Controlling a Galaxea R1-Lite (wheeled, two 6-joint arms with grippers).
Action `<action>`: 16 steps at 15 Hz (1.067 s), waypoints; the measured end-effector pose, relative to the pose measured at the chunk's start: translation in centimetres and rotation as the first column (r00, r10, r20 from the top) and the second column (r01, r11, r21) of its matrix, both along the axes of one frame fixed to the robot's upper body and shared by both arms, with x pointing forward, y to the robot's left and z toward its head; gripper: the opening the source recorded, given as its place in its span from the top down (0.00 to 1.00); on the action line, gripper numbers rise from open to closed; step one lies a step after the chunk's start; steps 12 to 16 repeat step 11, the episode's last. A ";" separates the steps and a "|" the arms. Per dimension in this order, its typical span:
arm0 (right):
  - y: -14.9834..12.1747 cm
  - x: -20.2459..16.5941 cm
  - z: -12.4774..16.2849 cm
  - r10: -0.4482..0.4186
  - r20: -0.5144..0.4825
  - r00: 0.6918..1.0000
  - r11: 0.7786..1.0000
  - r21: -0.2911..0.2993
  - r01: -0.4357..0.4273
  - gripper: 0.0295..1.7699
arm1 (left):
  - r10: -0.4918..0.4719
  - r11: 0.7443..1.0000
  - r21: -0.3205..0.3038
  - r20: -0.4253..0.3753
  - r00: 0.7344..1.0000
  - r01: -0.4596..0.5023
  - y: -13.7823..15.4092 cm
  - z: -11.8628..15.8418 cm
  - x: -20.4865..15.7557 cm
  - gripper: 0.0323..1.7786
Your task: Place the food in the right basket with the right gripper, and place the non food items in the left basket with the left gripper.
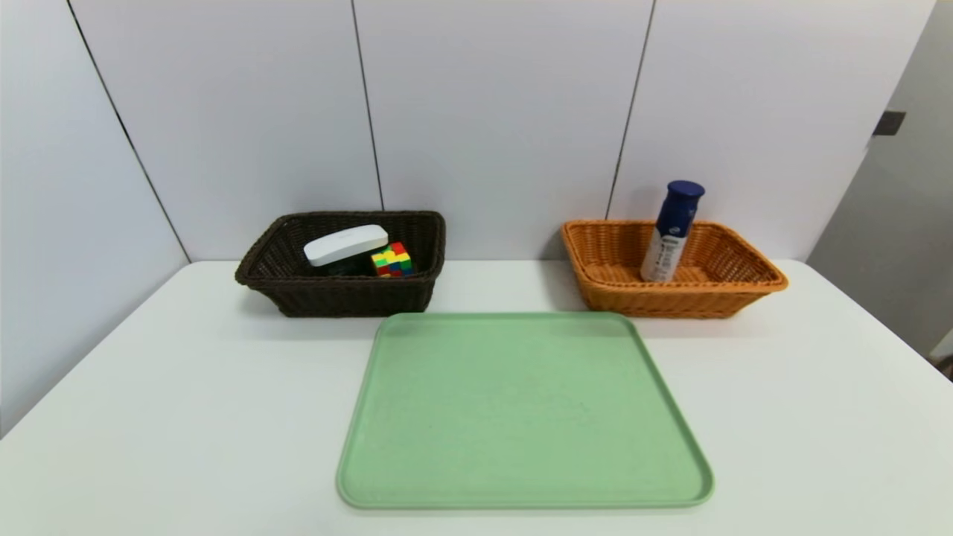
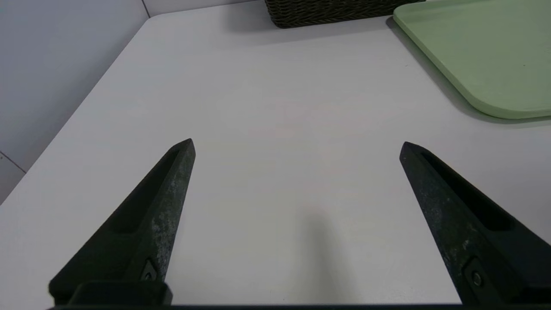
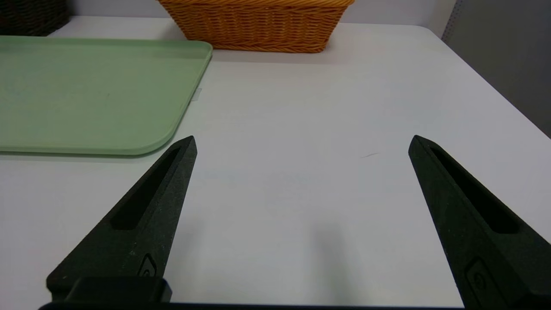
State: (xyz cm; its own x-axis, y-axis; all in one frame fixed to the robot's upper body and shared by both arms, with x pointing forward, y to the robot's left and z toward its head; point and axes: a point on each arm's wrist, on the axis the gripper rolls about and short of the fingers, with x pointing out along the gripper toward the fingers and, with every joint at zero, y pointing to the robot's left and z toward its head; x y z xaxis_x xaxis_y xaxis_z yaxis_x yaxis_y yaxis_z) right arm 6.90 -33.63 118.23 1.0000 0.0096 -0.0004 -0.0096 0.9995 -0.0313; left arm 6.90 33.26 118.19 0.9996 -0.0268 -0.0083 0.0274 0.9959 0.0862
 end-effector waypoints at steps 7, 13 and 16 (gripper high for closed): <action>0.0 0.0 0.0 0.001 0.001 1.000 1.000 0.002 -0.001 0.04 | 0.000 1.000 0.000 0.000 1.000 0.000 0.0 0.0 0.0 0.05; 0.0 0.0 0.0 0.000 0.000 1.000 1.000 -0.002 0.000 0.04 | 0.000 1.000 0.000 0.000 1.000 0.000 0.0 0.0 0.0 0.05; 0.0 0.0 0.0 0.000 0.000 1.000 1.000 -0.002 0.000 0.04 | 0.000 1.000 0.000 0.000 1.000 0.000 0.0 0.0 0.0 0.05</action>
